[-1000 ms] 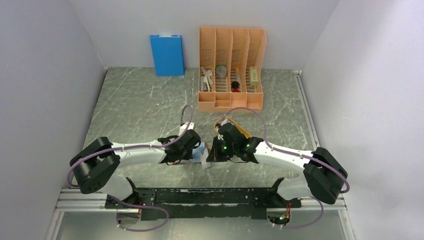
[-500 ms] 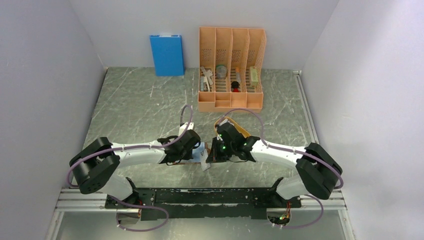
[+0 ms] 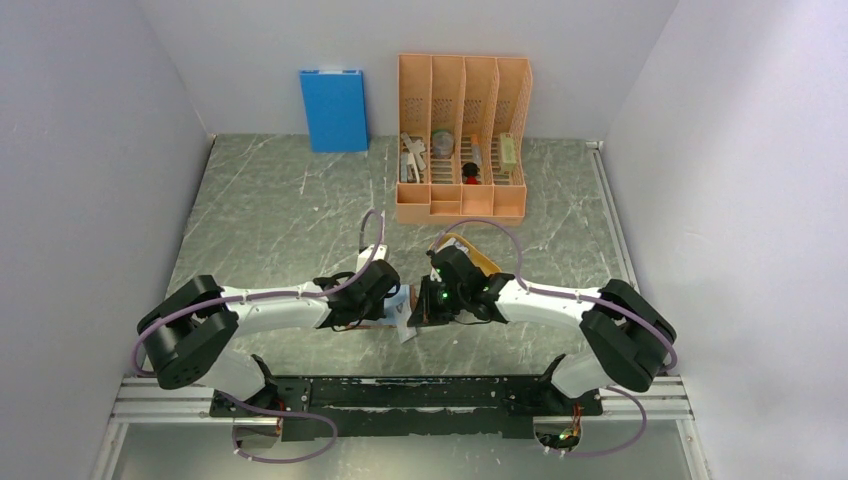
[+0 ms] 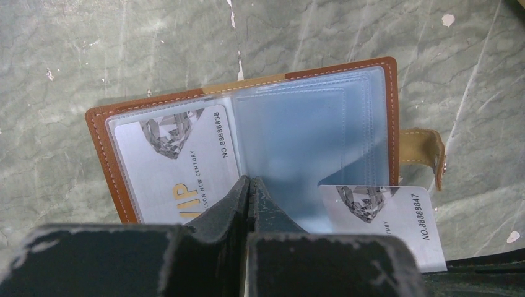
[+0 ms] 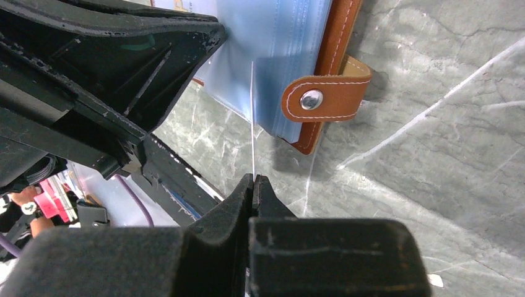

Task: Put the credit cards into the card holder
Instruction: Insert the credit card into the card holder.

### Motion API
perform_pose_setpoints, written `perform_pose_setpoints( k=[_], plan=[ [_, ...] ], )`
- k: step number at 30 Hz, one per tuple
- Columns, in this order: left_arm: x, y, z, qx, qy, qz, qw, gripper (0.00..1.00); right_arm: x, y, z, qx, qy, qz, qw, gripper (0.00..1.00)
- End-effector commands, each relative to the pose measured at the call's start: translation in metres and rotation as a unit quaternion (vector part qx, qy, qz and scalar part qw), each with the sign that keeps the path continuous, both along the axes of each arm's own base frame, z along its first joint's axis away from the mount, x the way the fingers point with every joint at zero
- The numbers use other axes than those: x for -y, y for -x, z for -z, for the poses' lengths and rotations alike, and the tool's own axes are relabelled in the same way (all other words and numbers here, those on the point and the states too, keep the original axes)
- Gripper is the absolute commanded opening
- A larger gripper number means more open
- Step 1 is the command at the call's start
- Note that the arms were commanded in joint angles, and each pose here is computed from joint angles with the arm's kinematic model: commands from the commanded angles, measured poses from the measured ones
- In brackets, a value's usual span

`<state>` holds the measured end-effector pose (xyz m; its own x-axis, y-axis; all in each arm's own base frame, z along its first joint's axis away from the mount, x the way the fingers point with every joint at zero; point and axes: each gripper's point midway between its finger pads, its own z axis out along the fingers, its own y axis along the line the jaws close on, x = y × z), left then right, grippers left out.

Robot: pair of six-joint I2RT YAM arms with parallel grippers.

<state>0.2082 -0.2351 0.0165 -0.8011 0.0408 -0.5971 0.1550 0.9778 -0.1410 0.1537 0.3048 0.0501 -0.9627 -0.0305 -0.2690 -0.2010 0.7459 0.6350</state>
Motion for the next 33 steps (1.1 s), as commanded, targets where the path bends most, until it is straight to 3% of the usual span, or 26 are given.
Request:
perform_pose_setpoints(
  k=[1,13,33],
  plan=[
    [-0.022,0.014,0.014,-0.022,-0.041,0.0,0.999,0.05,0.0,0.001,0.005,-0.006,-0.004,0.002,1.0,0.0],
    [-0.025,0.016,0.019,-0.024,-0.044,-0.001,0.999,0.05,0.021,-0.006,-0.003,0.006,0.002,0.018,1.0,0.0],
    [-0.022,0.018,0.017,-0.028,-0.033,-0.001,0.999,0.05,0.004,-0.002,0.004,-0.021,-0.036,-0.001,0.999,0.0]
  ],
)
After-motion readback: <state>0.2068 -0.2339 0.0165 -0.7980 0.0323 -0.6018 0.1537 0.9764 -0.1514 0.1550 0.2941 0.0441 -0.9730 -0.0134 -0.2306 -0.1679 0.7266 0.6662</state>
